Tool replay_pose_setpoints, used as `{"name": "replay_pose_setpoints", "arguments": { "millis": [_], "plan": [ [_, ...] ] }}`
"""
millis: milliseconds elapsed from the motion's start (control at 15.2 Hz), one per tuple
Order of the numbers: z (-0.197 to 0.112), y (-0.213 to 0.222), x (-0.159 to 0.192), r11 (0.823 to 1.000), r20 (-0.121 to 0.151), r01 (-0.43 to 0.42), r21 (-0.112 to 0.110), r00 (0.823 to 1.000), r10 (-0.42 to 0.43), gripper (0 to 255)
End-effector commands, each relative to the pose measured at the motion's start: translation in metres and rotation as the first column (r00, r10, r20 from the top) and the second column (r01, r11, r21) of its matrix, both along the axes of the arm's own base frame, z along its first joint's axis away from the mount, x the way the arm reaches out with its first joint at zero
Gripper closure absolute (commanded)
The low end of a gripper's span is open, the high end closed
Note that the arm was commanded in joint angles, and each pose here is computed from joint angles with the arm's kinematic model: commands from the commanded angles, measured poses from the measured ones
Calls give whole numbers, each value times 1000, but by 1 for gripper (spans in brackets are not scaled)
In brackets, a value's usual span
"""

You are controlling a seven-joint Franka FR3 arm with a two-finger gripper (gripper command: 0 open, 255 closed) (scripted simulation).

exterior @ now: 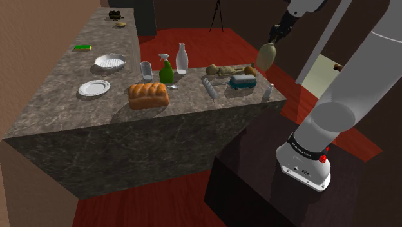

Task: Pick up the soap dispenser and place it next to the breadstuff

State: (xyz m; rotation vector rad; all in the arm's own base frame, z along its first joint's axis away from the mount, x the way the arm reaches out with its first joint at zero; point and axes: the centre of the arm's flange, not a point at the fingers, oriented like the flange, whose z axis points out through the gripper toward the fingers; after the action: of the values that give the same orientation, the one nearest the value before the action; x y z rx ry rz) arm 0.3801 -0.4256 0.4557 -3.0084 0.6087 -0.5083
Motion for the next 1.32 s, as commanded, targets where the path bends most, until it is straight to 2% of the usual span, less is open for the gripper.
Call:
{"name": "replay_pose_setpoints", "arguments": {
  "millis": [0, 726, 1254],
  "plan": [
    [11, 1, 1, 1000, 0, 0, 0, 1000, 0, 255],
    [67, 1, 1, 1000, 0, 0, 0, 1000, 0, 255],
    [67, 90, 56, 1000, 0, 0, 0, 1000, 0, 255]
  ]
}}
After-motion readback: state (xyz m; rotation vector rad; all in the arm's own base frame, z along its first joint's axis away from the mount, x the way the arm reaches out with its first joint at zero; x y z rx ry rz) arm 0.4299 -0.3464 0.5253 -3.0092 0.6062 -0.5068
